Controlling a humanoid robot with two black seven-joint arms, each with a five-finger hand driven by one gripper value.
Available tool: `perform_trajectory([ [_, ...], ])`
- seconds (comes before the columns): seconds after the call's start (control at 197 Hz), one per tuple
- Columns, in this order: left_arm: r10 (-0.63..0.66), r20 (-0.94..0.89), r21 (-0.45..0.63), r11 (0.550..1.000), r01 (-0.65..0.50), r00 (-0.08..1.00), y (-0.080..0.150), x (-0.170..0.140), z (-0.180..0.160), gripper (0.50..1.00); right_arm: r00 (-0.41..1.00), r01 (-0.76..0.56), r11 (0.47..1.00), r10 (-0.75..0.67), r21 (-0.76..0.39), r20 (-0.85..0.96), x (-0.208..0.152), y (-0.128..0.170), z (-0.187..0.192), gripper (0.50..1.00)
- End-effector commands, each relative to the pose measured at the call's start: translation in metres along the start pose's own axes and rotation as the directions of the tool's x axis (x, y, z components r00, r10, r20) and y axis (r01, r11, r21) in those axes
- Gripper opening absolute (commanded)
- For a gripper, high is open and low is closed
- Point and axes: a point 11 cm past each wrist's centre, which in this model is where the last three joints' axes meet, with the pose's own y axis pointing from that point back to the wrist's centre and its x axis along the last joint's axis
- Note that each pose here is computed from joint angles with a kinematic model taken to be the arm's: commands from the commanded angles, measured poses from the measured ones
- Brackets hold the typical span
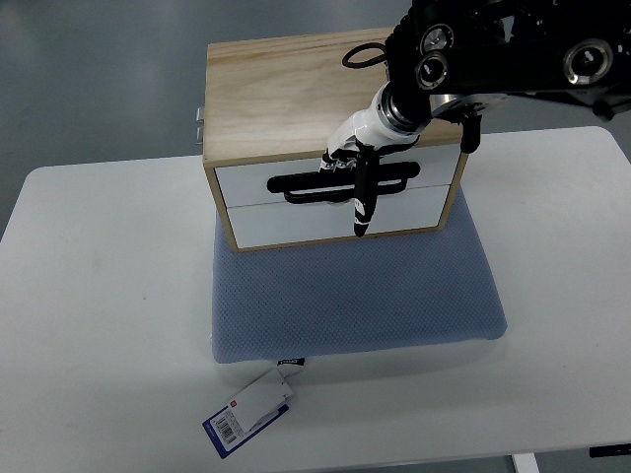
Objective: Open wood drawer with right hand
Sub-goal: 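Hook the right hand fingers around the black handle of the upper drawer, then pull the upper drawer toward the robot with the right hand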
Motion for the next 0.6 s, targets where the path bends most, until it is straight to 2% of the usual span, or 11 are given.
perform_trajectory([
  [0.0, 0.000, 0.000, -0.001, 1.000, 0.000, 1.000, 0.0000, 0.0000, 0.0007, 1.000, 1.000, 0.007, 1.000, -0.007, -0.002, 0.003, -0.0019, -0.0025, 0.0017, 0.944],
  [0.593, 0.000, -0.001, 0.000, 1.000, 0.000, 1.000, 0.0000, 0.0001, -0.0002, 1.000, 0.998, 0.061, 0.998, -0.061, -0.010, -0.006, -0.0112, -0.0102, 0.0088, 0.944],
])
